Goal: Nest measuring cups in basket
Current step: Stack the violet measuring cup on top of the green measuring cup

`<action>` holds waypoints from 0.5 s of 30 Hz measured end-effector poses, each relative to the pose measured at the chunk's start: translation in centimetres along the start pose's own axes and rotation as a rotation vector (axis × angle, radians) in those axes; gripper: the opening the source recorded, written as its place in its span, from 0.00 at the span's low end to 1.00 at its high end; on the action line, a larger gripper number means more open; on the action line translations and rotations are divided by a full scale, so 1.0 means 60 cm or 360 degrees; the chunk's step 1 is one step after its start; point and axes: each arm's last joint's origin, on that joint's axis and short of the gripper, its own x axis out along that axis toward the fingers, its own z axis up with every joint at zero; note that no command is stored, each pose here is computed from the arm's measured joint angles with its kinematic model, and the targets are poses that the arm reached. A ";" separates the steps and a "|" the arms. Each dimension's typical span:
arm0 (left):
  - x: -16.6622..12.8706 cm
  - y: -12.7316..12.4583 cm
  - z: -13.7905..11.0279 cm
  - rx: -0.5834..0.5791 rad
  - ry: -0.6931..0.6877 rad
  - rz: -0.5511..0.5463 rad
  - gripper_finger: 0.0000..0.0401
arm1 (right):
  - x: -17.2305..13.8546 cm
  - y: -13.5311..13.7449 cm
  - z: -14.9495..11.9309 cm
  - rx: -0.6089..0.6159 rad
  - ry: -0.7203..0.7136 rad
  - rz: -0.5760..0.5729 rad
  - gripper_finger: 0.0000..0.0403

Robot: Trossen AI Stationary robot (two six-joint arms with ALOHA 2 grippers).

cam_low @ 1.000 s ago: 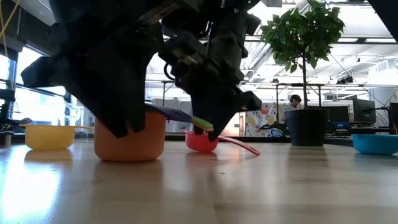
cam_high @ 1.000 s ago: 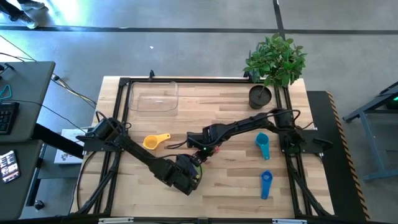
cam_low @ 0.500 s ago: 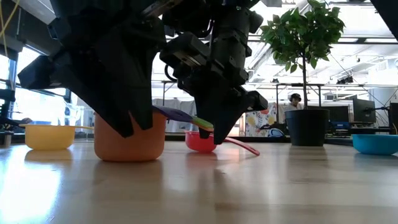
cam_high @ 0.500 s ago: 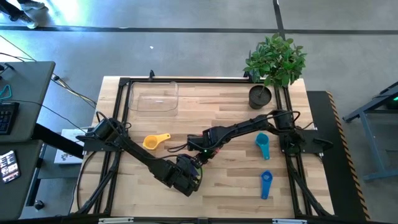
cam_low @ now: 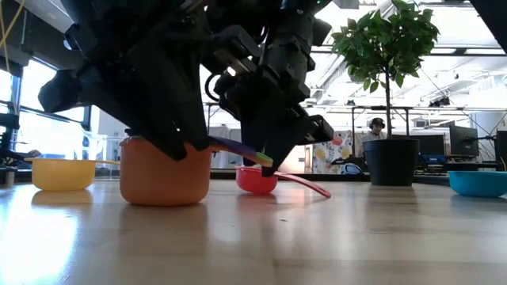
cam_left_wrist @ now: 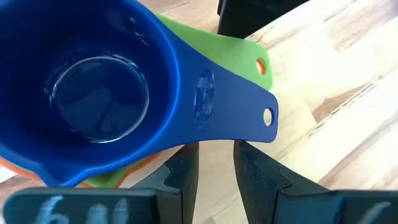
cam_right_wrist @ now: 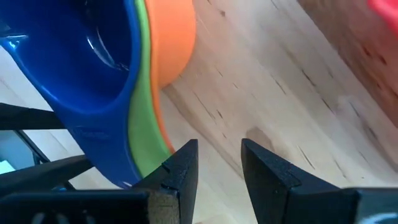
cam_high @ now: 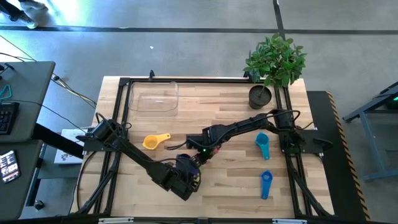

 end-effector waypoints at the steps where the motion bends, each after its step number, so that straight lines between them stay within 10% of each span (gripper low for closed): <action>1: 0.000 0.000 0.000 0.0001 -0.0001 0.0000 0.22 | 0.001 0.000 0.000 0.0010 0.0004 0.0001 0.28; 15: 0.009 -0.001 -0.002 -0.0015 -0.0016 0.0000 0.22 | 0.012 0.005 -0.006 0.0010 0.0022 0.0003 0.28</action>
